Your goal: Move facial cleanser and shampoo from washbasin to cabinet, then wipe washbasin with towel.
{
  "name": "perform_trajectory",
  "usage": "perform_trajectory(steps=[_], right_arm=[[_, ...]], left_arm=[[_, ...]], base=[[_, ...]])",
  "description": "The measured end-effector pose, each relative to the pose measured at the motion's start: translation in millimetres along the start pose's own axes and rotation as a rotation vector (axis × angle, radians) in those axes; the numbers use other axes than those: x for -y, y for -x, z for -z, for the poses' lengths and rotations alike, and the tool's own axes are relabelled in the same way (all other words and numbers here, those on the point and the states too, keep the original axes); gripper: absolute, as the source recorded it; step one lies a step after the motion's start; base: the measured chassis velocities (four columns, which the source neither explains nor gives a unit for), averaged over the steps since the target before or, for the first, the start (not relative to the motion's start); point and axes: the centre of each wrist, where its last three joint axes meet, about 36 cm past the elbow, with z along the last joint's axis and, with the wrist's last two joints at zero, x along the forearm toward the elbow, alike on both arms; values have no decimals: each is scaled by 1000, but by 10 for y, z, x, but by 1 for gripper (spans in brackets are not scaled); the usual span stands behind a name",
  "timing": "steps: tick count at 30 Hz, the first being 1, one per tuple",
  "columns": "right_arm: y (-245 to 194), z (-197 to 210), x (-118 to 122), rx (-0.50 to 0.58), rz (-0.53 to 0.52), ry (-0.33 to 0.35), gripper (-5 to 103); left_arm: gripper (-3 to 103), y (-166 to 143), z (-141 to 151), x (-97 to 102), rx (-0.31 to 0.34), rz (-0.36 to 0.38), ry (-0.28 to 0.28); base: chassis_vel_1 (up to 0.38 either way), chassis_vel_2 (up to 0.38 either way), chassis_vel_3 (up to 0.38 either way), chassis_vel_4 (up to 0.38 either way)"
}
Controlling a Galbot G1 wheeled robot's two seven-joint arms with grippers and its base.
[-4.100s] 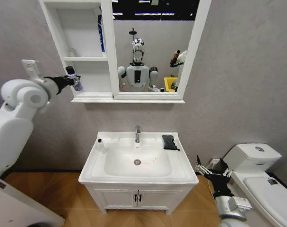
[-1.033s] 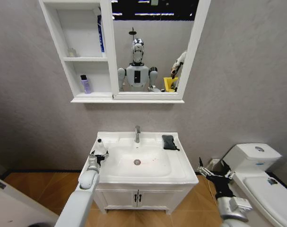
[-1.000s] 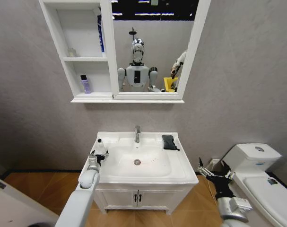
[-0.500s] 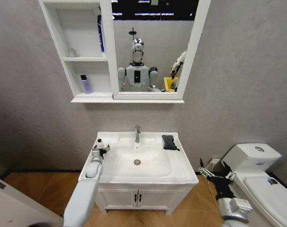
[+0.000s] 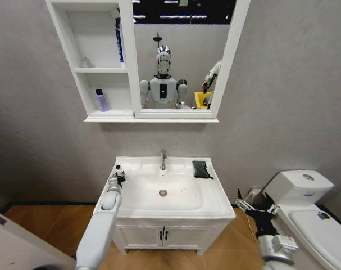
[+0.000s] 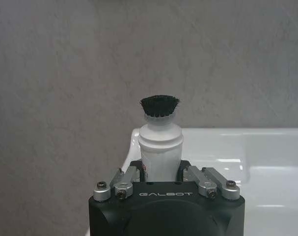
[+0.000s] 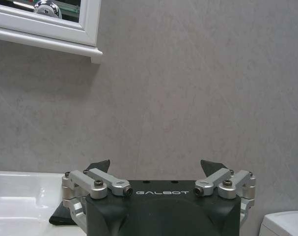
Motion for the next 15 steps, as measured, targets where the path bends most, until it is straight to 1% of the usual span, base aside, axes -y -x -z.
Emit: perform_trajectory(steps=[2,3,5,6,7,8,9,10,12,13,14,15], right_arm=[[-1,-8,0,-2,-1,0,100],[-1,-8,0,-2,-1,0,100],[-2,-20,-5,-6,1,0,100],[-3,-28,-13,-8,2,0,100],[-3,-28,-13,-8,2,0,100],[-2,-37,-25,-10,4,0,100],[5,-50,-47,-11,7,0,100],[5,-50,-47,-11,7,0,100],[14,-63,-93,-10,12,4,100],[17,-68,-103,-11,13,6,100],[17,-68,-103,-11,13,6,100],[19,-75,-109,-11,15,7,100]], left_arm=[[32,-201,201,-126,30,12,9],[32,-201,201,-126,30,12,9],[32,-446,526,-238,70,16,18],[32,-588,758,-272,94,13,13],[32,-588,758,-272,94,13,13],[32,-739,1014,-285,110,-3,6],[32,-935,1386,-304,122,-42,-5],[32,-935,1386,-304,122,-42,-5],[32,-1183,1908,-358,135,-130,-26],[32,-1278,2108,-388,135,-169,-29],[32,-1278,2108,-388,135,-169,-29],[32,-1362,2298,-422,142,-202,-22]], base=[[0,0,0,0],[0,0,0,0],[0,0,0,0],[0,0,0,0],[0,0,0,0],[0,0,0,0],[0,0,0,0],[0,0,0,0],[0,0,0,0],[0,0,0,0],[0,0,0,0],[0,0,0,0]])
